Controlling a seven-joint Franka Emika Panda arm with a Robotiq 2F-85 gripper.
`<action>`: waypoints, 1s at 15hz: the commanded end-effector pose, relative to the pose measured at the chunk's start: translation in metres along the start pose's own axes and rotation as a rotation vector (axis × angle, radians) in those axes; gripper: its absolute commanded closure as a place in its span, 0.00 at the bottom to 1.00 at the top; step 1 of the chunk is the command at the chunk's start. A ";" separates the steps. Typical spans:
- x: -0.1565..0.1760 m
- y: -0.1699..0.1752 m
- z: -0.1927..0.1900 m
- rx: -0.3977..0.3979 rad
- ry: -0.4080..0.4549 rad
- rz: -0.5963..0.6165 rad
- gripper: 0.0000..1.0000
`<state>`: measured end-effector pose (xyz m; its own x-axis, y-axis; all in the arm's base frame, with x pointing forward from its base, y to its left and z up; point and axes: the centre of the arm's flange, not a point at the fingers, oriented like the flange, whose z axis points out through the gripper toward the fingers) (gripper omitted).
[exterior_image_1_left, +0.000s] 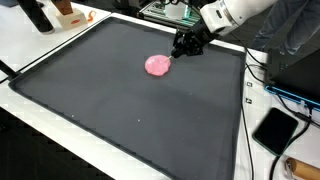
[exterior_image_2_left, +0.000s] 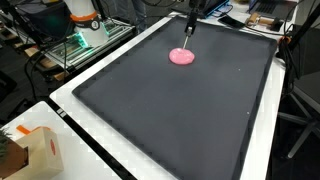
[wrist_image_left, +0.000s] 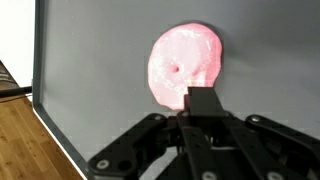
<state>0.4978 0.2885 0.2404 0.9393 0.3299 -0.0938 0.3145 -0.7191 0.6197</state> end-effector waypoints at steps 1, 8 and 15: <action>0.001 -0.003 0.001 -0.018 -0.005 0.012 0.97; 0.009 0.011 -0.001 -0.002 -0.013 0.032 0.97; 0.017 0.038 -0.004 0.041 -0.037 0.068 0.97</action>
<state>0.5203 0.2774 0.2554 0.9568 0.2844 -0.0609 0.2608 -0.7462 0.6126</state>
